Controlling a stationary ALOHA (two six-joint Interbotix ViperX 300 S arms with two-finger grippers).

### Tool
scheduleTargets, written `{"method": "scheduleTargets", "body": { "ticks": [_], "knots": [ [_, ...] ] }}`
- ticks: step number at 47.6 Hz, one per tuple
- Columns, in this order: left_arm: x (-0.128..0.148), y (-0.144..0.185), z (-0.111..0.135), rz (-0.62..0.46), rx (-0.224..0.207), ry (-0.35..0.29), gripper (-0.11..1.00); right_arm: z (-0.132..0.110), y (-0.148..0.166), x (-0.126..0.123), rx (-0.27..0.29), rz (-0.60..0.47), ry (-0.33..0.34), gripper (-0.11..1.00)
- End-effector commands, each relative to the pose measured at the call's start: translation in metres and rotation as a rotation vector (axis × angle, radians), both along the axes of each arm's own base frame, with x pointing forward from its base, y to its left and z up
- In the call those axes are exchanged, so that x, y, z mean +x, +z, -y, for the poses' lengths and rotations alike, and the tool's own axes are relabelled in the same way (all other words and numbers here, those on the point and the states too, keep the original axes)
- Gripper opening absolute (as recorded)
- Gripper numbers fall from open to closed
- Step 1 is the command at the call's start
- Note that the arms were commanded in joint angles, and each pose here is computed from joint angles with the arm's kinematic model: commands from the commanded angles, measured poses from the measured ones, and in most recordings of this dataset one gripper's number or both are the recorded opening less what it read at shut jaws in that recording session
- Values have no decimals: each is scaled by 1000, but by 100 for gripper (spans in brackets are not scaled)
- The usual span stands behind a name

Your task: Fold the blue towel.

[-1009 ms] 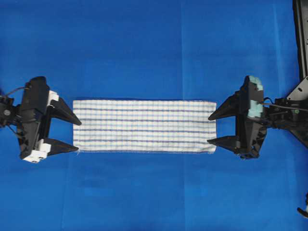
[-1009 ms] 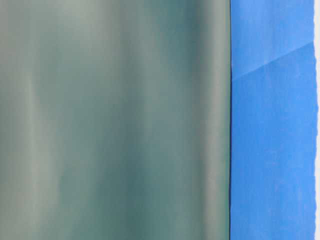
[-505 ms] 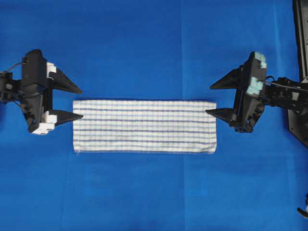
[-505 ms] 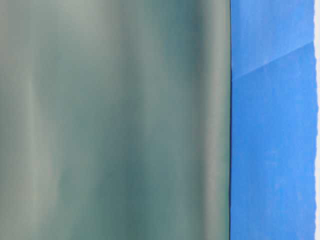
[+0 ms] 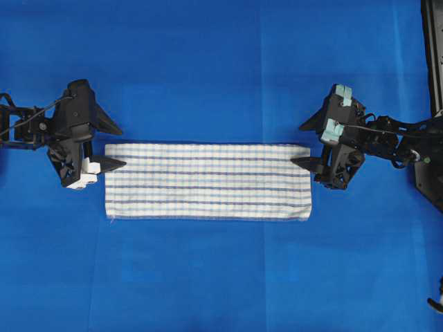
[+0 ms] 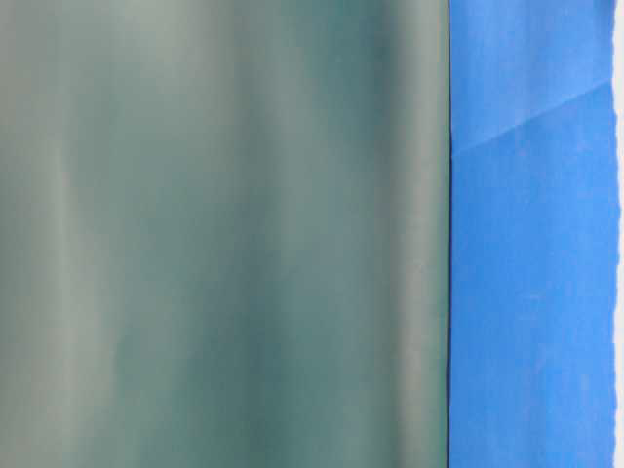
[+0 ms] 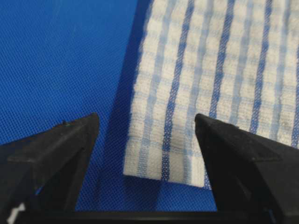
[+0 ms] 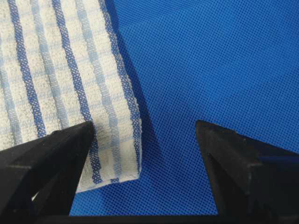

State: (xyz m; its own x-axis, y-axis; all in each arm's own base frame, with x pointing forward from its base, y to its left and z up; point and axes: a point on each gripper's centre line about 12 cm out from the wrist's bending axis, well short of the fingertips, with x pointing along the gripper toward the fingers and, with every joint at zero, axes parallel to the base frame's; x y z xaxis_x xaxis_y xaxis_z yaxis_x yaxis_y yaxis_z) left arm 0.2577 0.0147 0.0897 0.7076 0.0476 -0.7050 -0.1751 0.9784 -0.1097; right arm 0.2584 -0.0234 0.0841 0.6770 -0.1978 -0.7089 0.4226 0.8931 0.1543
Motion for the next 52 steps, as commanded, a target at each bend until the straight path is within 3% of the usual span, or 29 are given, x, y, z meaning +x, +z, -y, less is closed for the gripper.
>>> {"method": "scheduleTargets", "body": {
  "ticks": [1,5,12,16,22,36,52],
  "knots": [
    [4,4,-1,23,0,4,74,1,5,4,-2,23,-8,77],
    [4,4,-1,17,1,3,56,1,5,5,-1,24,-7,65],
    [2,2,-1,-6,-3,5,16,-1,5,4,2,20,0,27],
    [2,1,0,-18,-4,0,1,-3,4,5,2,20,8,8],
    [4,3,1,-20,-4,-5,1,-4,6,6,2,28,13,-5],
    [9,32,2,9,-13,-3,1,-5,26,7,10,92,19,-5],
    [3,96,14,124,-19,-46,1,-14,86,-5,66,258,78,-5]
  ]
}}
